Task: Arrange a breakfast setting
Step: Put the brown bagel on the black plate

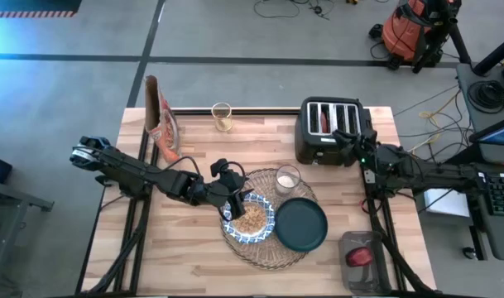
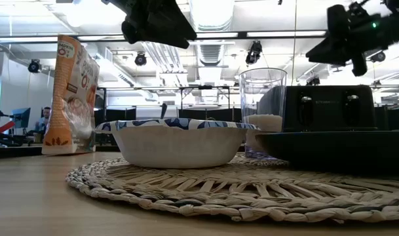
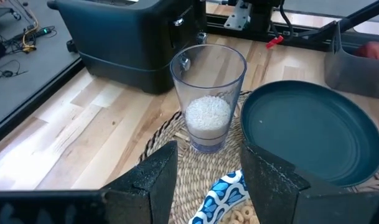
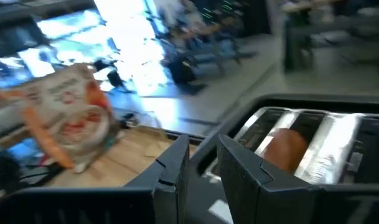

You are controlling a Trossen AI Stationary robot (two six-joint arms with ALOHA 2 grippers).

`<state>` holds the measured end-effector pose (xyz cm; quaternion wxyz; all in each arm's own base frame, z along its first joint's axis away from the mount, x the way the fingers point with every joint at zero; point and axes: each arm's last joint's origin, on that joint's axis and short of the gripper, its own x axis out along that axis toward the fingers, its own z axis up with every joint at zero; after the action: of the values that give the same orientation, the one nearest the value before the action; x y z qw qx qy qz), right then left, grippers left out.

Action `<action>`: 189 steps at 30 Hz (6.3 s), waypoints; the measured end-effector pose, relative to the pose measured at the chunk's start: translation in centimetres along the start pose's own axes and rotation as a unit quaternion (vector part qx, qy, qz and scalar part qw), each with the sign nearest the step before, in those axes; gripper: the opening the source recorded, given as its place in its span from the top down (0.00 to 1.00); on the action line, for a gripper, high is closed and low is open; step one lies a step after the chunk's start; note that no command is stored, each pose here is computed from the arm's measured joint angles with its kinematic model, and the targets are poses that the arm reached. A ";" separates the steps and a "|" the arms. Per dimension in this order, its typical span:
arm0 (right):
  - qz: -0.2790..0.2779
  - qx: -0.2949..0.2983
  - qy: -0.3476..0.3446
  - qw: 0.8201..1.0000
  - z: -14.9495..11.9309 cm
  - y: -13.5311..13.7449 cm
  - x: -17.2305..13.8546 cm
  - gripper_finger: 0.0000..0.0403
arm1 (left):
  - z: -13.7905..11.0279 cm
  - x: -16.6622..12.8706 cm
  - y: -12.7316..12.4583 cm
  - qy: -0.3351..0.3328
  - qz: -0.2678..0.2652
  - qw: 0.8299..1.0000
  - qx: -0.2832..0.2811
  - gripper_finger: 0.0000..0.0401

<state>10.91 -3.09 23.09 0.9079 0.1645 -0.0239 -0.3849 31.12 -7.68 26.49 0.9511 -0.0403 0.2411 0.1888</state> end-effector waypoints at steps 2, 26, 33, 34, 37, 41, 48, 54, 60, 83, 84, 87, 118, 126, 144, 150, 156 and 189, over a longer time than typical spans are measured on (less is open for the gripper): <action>-0.028 0.003 0.023 0.999 1.1 0.5 0.1 0.82 | 0.0 0.0 0.0 0.000 0.000 1.000 -0.004 0.61; -0.201 -0.028 0.236 0.950 7.3 5.2 4.6 0.65 | -0.7 0.0 0.5 0.026 0.036 0.999 0.029 0.61; -0.226 -0.006 0.279 0.933 7.4 4.7 7.7 0.63 | -0.6 -0.3 0.7 0.024 0.043 0.998 0.035 0.61; -0.230 -0.014 0.283 0.931 7.4 4.5 8.2 0.64 | -0.6 -0.3 0.7 0.025 0.045 0.998 0.036 0.61; -0.245 -0.021 0.288 0.926 7.8 4.2 9.3 0.66 | -0.6 -0.4 0.8 0.025 0.055 0.997 0.041 0.61; -0.261 -0.026 0.286 0.921 8.3 3.7 10.4 0.66 | -0.6 -0.4 0.9 0.023 0.063 0.997 0.049 0.61; -0.298 -0.039 0.315 0.900 6.7 2.6 12.4 0.66 | -0.5 -0.5 1.0 0.023 0.064 0.996 0.062 0.61; -0.317 -0.061 0.342 0.882 5.6 1.7 13.9 0.66 | -0.1 -1.0 1.2 0.016 0.062 0.996 0.057 0.61; -0.338 -0.066 0.354 0.870 5.0 0.6 14.9 0.66 | 0.0 -1.3 1.3 0.010 0.070 0.996 0.057 0.61; -0.341 -0.066 0.360 0.866 4.9 0.3 15.1 0.76 | 0.0 -1.3 1.5 0.010 0.087 0.994 0.062 0.61; -0.341 -0.066 0.360 0.866 4.9 0.3 15.1 0.77 | 0.0 -1.3 1.5 0.010 0.086 0.994 0.062 0.61; -0.341 -0.066 0.360 0.866 4.8 0.3 15.1 0.78 | 0.0 -1.3 1.5 0.010 0.087 0.994 0.062 0.61; -0.304 -0.112 0.333 0.886 10.1 2.1 15.1 0.87 | -0.2 -1.3 1.6 0.017 0.090 0.993 0.068 0.61; -0.290 -0.108 0.327 0.893 14.3 3.4 13.9 0.87 | -0.2 -1.3 1.7 0.018 0.092 0.993 0.068 0.61; 0.013 0.005 0.543 0.839 14.7 8.6 9.8 0.87 | -0.2 -1.3 1.7 0.019 0.092 0.993 0.068 0.61; 0.069 -0.042 0.570 0.818 13.4 11.8 7.8 0.87 | -0.2 -1.3 1.7 0.019 0.092 0.993 0.068 0.61; 0.112 -0.068 0.595 0.793 10.6 15.4 5.2 0.87 | -0.2 -1.3 1.7 0.019 0.093 0.993 0.068 0.61; 0.129 -0.059 0.560 0.816 -7.4 16.0 1.2 0.87 | -0.2 -1.3 1.7 0.021 0.093 0.993 0.066 0.61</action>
<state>24.03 8.50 21.11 0.8137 0.2932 0.4906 -0.1060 29.34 -6.56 26.89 0.9248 0.0414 0.2754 0.2594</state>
